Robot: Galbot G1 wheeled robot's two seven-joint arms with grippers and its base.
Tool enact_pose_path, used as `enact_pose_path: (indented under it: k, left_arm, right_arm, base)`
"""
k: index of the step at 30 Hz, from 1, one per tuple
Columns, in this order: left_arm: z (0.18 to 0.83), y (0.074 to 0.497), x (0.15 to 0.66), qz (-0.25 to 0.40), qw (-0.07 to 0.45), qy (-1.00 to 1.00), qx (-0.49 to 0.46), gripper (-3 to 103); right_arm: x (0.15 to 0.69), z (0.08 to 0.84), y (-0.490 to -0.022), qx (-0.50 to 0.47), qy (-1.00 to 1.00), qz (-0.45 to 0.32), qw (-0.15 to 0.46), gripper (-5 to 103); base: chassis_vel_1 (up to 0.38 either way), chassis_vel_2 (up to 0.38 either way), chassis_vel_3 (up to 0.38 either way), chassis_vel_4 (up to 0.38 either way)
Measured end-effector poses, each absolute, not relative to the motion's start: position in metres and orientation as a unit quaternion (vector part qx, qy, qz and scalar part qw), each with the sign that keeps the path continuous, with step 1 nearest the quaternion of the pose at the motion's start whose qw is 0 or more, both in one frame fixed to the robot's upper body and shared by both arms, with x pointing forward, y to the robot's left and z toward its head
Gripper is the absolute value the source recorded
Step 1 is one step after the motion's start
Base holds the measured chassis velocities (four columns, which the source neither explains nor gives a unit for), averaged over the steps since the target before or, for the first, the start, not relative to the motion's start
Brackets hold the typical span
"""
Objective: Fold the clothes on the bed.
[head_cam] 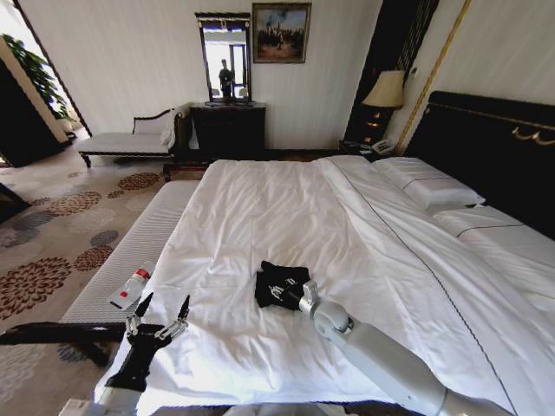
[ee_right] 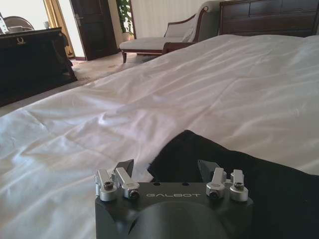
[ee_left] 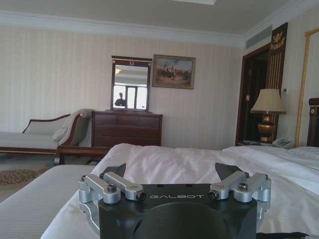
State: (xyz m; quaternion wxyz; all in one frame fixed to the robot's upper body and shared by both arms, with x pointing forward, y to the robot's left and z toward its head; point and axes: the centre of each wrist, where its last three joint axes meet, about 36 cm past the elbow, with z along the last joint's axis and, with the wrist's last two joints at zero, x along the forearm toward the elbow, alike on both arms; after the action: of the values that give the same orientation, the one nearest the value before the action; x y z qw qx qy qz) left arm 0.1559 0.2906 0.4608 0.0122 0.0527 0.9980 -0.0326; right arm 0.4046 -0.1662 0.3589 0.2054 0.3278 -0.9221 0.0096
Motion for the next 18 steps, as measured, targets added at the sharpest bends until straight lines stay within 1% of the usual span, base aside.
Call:
enact_pose_path:
  k: [2, 3, 4, 5, 6, 7, 8, 12, 13, 16, 18]
  left_arm:
    - [0.461, 0.291, 0.156, -0.033, 0.012, 0.998, 0.053, 100]
    - [0.461, 0.291, 0.156, -0.033, 0.012, 0.998, 0.053, 100]
    - [0.461, 0.291, 0.156, -0.033, 0.012, 0.998, 0.053, 100]
    - [0.461, 0.291, 0.156, -0.033, 0.012, 0.998, 0.053, 100]
    - [0.461, 0.291, 0.156, -0.033, 0.012, 0.998, 0.053, 100]
    - [0.461, 0.291, 0.156, -0.033, 0.012, 0.998, 0.053, 100]
    - [0.461, 0.291, 0.156, -0.033, 0.012, 0.998, 0.053, 100]
    - [0.461, 0.291, 0.156, -0.033, 0.012, 0.998, 0.053, 100]
    - [0.461, 0.291, 0.156, -0.033, 0.012, 0.998, 0.053, 100]
    - [0.461, 0.291, 0.156, -0.033, 0.012, 0.998, 0.053, 100]
    - [0.461, 0.291, 0.156, -0.033, 0.012, 0.998, 0.053, 100]
  right_arm:
    - [0.400, 0.370, -0.163, 0.338, -0.923, -0.014, 0.185, 83]
    - [0.400, 0.370, -0.163, 0.338, -0.923, -0.014, 0.185, 83]
    - [0.400, 0.373, -0.163, 0.338, -0.924, -0.025, 0.176, 88]
    - [0.401, 0.375, -0.165, 0.335, -0.927, -0.035, 0.167, 88]
    - [0.405, 0.375, -0.167, 0.325, -0.932, -0.045, 0.156, 93]
    - [0.405, 0.375, -0.167, 0.325, -0.932, -0.045, 0.156, 93]
    - [0.412, 0.370, -0.172, 0.310, -0.939, -0.046, 0.144, 97]
    - [0.447, 0.328, -0.177, 0.252, -0.961, -0.005, 0.117, 100]
    - [0.447, 0.328, -0.177, 0.252, -0.961, -0.005, 0.117, 100]
    - [0.462, 0.296, -0.160, 0.241, -0.965, 0.016, 0.106, 100]
    - [0.461, 0.286, -0.152, 0.246, -0.964, 0.023, 0.103, 100]
  base:
    - [0.000, 0.000, 0.000, 0.000]
    - [0.000, 0.000, 0.000, 0.000]
    - [0.000, 0.000, 0.000, 0.000]
    - [0.000, 0.000, 0.000, 0.000]
    - [0.000, 0.000, 0.000, 0.000]
    - [0.000, 0.000, 0.000, 0.000]
    - [0.000, 0.000, 0.000, 0.000]
    - [0.000, 0.000, 0.000, 0.000]
    - [0.000, 0.000, 0.000, 0.000]
    - [0.000, 0.000, 0.000, 0.000]
    - [0.000, 0.000, 0.000, 0.000]
